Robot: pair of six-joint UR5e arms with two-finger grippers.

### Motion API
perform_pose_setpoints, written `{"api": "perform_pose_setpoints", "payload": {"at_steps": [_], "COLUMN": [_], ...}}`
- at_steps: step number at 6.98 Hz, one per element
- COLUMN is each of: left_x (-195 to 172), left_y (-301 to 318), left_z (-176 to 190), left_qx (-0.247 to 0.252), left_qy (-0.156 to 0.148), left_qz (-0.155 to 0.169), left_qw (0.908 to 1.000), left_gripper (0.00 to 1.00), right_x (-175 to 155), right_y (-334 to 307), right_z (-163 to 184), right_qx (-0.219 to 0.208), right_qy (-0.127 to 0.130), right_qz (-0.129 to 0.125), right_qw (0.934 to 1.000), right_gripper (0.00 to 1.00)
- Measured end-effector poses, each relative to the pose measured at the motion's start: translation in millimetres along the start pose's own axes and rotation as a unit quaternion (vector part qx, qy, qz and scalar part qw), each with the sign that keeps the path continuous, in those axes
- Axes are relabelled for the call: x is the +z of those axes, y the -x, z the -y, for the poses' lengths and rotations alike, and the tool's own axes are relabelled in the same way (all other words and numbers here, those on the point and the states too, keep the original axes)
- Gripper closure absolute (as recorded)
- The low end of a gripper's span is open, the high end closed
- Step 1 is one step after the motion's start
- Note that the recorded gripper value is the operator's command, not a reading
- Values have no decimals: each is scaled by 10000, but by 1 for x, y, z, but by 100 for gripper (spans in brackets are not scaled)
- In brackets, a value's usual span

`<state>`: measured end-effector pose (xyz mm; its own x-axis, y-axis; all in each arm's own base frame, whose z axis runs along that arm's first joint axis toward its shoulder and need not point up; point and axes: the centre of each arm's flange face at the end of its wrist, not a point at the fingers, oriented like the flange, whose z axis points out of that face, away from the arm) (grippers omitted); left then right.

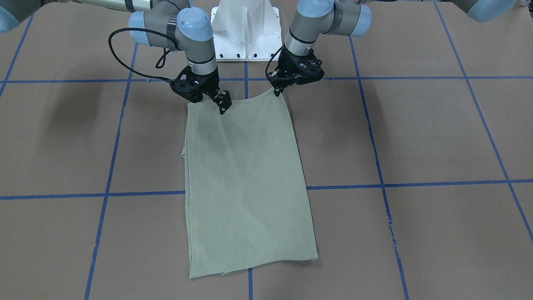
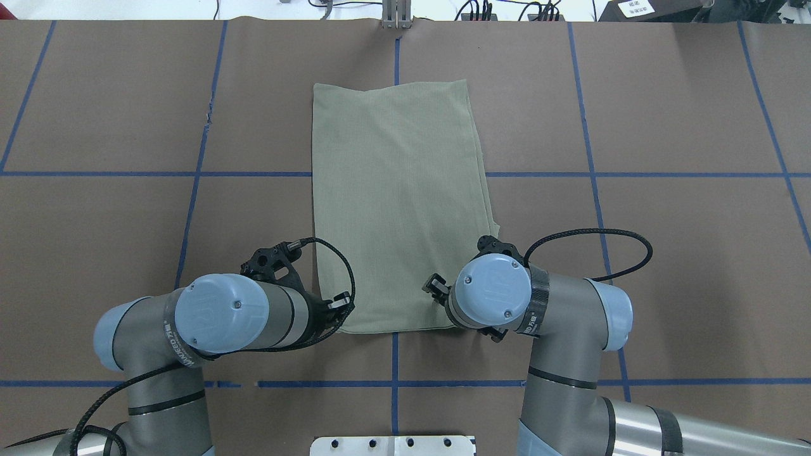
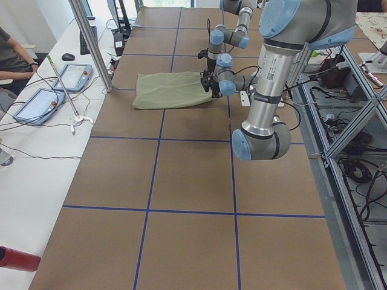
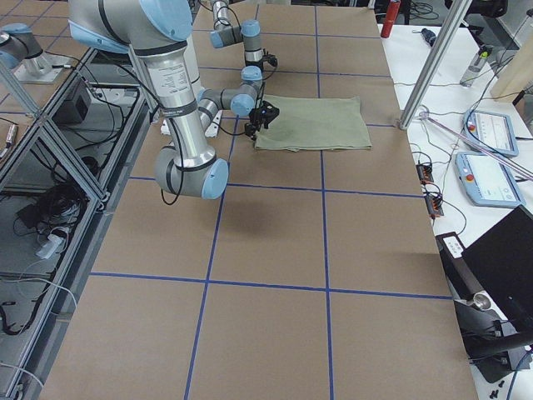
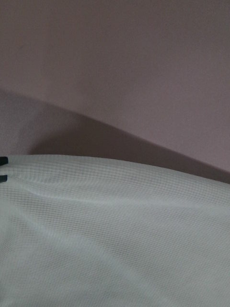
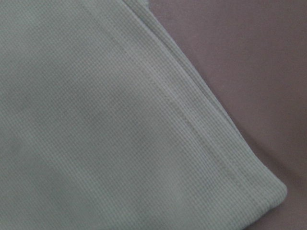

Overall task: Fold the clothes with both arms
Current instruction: 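Grasp the near shirt corner with the right gripper while the left gripper holds, then lift both near shirt corners and fold them away from the robot over the far half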

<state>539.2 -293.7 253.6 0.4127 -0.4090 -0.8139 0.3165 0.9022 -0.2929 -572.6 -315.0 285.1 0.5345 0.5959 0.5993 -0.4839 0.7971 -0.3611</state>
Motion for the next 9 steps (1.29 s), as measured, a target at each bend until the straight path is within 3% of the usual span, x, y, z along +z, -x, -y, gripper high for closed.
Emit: {"api": "perform_pose_setpoints", "payload": {"at_steps": [2,4,6,9], "left_x": [0,0,1,-1], "left_y": [0,0,0,0], "left_z": [0,0,0,0], "left_qx": [0,0,-1,2], "left_qy": [-1,-6,-9,-3], "left_qz": [-3,-2,6,-5], "left_qw": [10000,10000,10000,10000], "left_gripper": [100,100,100,100], "right_x": [-2,-3,-6,-19], "right_y": [1,1,3,5], "right_z": [0,-1,-3,-5], "right_qx": [7,8,0,0], "right_qy": [12,31,63,128], "right_qz": [13,23,47,163], "right_qw": [10000,10000,10000,9998], "right_gripper": [68,92,100,100]}}
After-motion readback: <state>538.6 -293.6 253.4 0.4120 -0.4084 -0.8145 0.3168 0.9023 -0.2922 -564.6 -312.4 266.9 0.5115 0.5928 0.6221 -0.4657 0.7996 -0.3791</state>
